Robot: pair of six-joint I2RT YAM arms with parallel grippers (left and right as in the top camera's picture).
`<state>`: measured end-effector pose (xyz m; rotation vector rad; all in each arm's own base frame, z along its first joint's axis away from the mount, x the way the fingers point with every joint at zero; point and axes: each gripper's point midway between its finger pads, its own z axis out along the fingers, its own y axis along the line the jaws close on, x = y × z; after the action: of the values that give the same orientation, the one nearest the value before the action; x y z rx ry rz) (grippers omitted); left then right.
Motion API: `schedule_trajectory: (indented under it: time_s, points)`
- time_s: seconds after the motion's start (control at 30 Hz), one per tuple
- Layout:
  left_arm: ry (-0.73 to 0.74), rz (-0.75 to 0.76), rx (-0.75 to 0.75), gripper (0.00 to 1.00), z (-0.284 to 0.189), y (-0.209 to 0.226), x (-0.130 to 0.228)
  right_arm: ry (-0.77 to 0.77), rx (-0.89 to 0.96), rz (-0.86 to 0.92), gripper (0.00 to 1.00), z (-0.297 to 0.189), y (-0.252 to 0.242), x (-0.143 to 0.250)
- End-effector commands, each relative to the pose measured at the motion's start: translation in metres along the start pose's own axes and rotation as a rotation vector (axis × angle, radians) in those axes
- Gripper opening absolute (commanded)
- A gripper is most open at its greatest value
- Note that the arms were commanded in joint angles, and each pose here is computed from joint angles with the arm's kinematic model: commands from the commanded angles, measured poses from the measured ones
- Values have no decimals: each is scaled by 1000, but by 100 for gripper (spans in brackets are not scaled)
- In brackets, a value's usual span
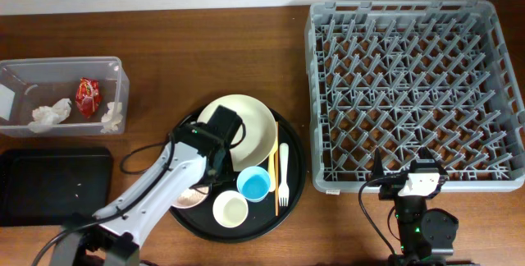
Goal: Sort waste into correct bins and load items into the dishwasher rack
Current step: 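Lift the pink bowl left and tip the rice onto the black tray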
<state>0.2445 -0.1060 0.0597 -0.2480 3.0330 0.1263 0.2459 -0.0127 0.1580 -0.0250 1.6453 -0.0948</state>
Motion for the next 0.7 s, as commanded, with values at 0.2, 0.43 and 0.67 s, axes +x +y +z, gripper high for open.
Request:
schedule_trajectory:
  time_s: [0.2,0.43,0.67]
  points:
    - [-154,10,-149,1,-78,33,-50,4,-1,3,99,0,1,2]
    - [-129,-183,-298,0,-92,141,-80,4,-1,3,98,0,1,2]
    - [-84,-419,-249,0,-82,213,-82,4,-1,3,98,0,1,2]
